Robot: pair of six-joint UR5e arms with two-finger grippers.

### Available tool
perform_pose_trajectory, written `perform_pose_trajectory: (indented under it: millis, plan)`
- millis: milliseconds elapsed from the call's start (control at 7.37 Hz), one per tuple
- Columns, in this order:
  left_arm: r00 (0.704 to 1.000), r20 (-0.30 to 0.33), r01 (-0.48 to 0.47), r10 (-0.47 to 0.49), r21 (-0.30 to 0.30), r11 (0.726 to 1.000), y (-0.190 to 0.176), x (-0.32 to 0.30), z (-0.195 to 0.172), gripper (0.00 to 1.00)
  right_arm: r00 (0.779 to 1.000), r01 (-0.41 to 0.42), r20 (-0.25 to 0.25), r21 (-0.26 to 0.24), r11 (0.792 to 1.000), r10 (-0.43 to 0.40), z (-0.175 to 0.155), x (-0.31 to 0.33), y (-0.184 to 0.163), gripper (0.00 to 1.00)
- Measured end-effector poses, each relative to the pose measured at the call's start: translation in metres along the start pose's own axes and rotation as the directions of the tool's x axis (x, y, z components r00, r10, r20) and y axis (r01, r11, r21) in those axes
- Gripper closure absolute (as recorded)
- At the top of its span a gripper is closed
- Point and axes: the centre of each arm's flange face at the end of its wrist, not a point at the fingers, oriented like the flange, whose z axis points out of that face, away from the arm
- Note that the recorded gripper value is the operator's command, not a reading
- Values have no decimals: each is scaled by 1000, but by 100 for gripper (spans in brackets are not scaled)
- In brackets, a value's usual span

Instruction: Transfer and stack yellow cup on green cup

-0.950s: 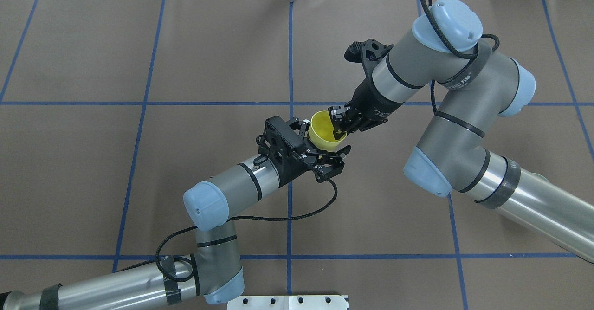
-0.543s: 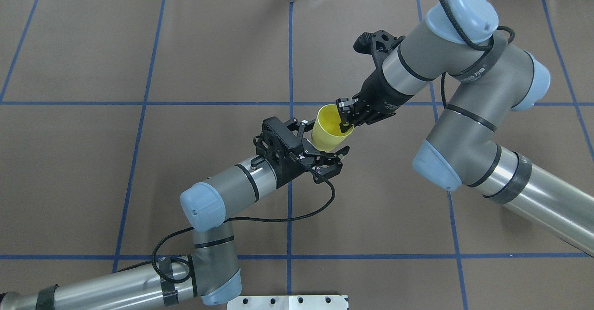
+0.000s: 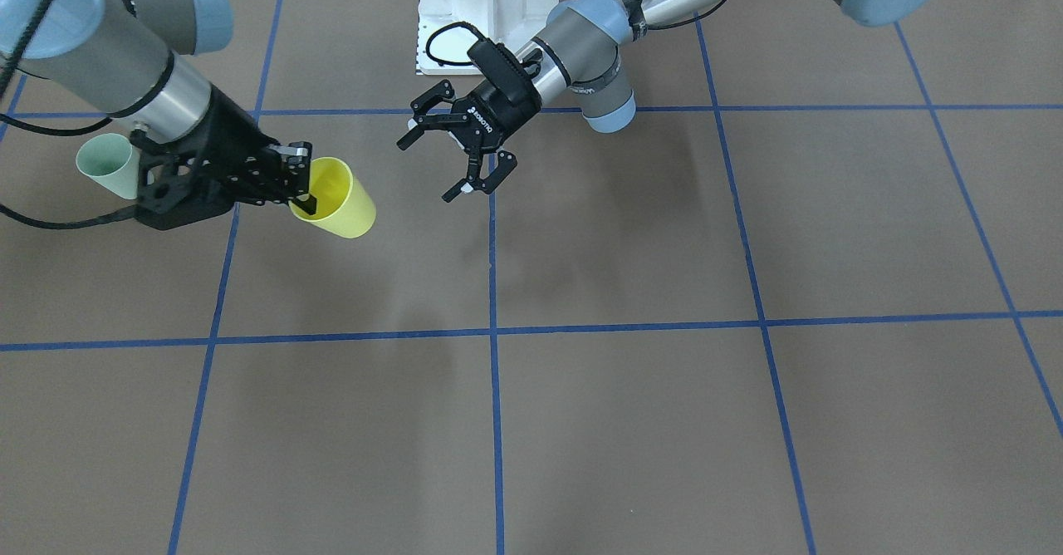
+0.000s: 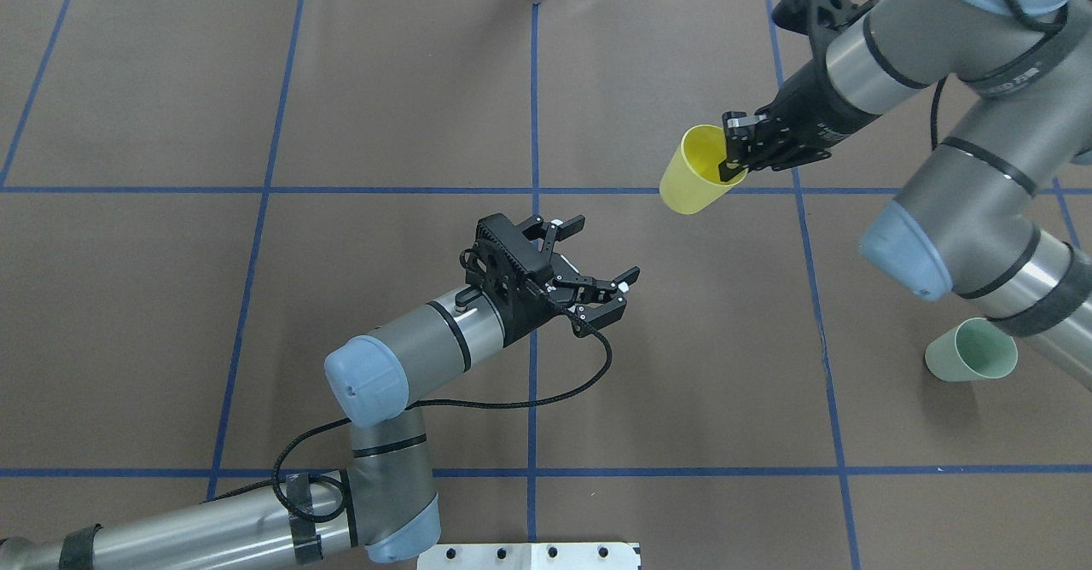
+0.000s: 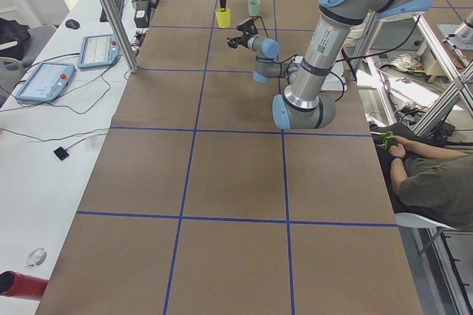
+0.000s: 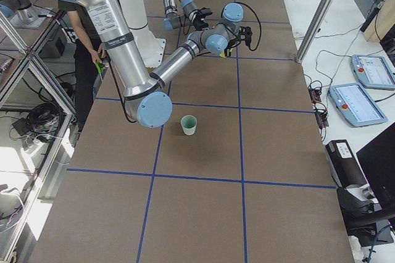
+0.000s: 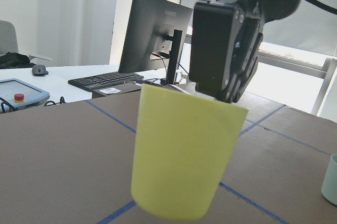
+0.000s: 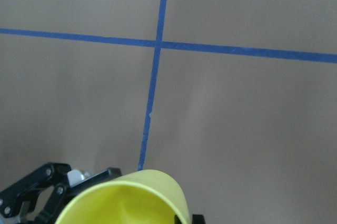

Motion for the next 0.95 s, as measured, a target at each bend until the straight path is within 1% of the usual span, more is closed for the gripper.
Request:
perform_pose_trajectory:
  millis: [136, 271, 407, 543, 678, 814, 950]
  plan:
    - [1000, 10, 0, 0, 2, 1000, -1, -2, 1, 1, 998, -51, -28, 35, 998, 52, -20, 41, 3, 100]
    - [999, 38, -4, 4, 12, 1000, -3, -8, 2, 1, 992, -103, -62, 59, 993, 107, -37, 87, 18, 100]
    - [997, 74, -11, 9, 26, 1000, -6, -16, 3, 1, 982, -150, -101, 72, 986, 157, -48, 128, 42, 100]
    - [992, 124, -21, 16, 36, 999, -7, -28, 5, 1, 969, -189, -147, 84, 978, 200, -56, 165, 68, 100]
    - [983, 180, -36, 28, 39, 999, -8, -44, 8, 1, 954, -216, -190, 100, 971, 232, -64, 193, 93, 100]
    - [975, 219, -50, 41, 36, 998, -9, -58, 10, 1, 942, -233, -223, 108, 966, 252, -69, 212, 111, 100]
    - [969, 241, -58, 48, 36, 998, -11, -68, 11, 1, 932, -247, -247, 106, 963, 266, -71, 227, 123, 100]
